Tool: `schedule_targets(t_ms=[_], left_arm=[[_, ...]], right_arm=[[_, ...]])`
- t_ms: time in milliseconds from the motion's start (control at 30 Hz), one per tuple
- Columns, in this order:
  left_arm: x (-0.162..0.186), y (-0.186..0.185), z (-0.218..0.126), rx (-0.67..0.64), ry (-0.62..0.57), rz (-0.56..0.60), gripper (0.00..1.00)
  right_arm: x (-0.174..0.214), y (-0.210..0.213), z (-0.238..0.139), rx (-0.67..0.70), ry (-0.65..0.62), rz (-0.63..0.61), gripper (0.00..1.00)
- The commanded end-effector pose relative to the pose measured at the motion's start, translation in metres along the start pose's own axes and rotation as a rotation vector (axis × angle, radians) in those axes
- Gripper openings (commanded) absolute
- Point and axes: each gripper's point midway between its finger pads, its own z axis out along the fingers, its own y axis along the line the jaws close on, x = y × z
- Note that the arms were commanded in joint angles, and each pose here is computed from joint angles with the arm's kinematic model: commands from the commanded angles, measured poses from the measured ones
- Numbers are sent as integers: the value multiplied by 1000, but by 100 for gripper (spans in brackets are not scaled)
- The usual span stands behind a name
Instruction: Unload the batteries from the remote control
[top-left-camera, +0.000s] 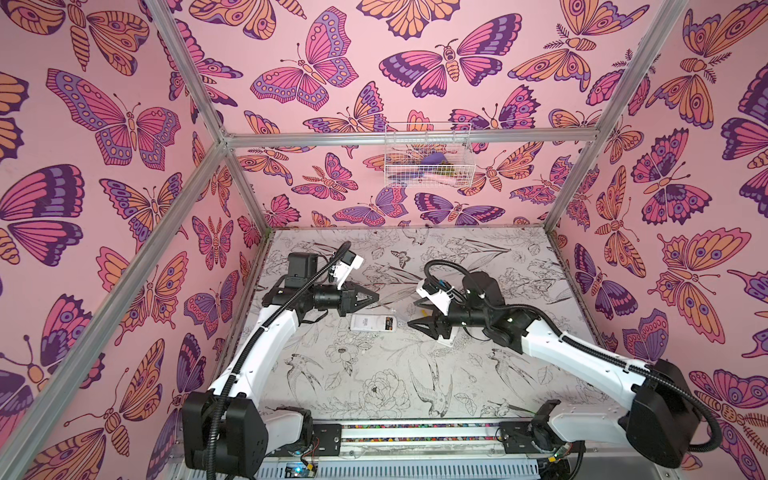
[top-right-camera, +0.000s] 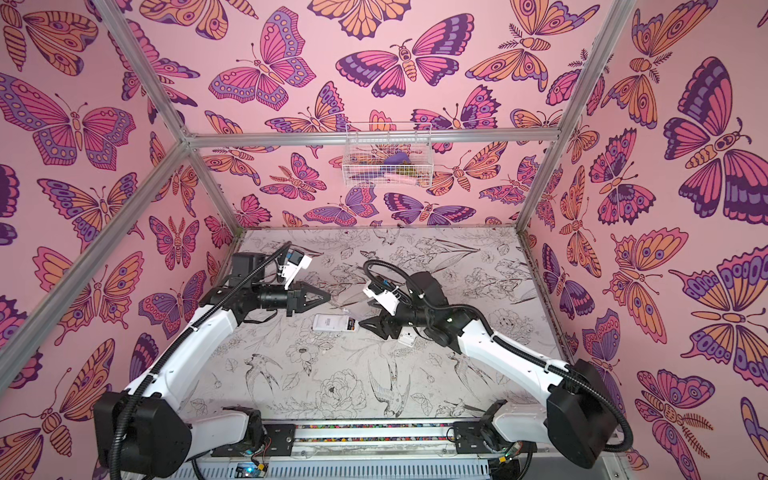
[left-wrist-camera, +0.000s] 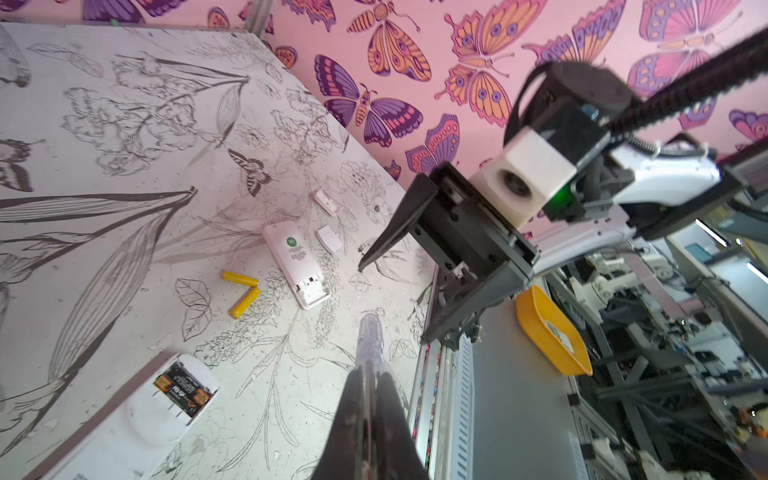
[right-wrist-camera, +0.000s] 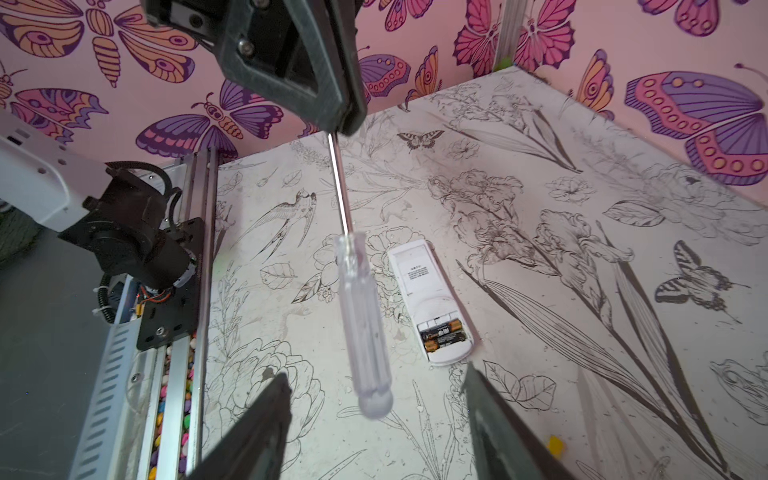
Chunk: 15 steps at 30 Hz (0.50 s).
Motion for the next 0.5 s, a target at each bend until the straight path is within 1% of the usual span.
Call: schedule_targets(t_ms=[0, 67, 167, 200, 233, 300, 333, 467], left_arm=[[-23, 9, -10, -15, -104, -128, 0], [-29, 14, -12, 0, -155, -192, 0], [-34, 21, -13, 12, -206, -266, 0], [-34, 24, -13, 6, -219, -292, 0], [-35, 29, -14, -10, -236, -359, 0], [-35, 36, -14, -30, -261, -431, 0], [-36, 38, -14, -27, -271, -450, 0], [-39, 35, -14, 1, -287, -468, 0]], right_arm=[[-34, -15, -8, 78, -212, 116, 75], [-38, -24, -8, 112, -293, 199, 78], [-41, -37, -7, 133, -373, 347, 82], [-43, -39, -6, 123, -388, 397, 87], [-45, -40, -4, 107, -402, 435, 88], [-49, -42, 0, 80, -438, 493, 88], [-54, -43, 0, 61, -479, 529, 86], [-65, -47, -2, -24, -613, 652, 83]])
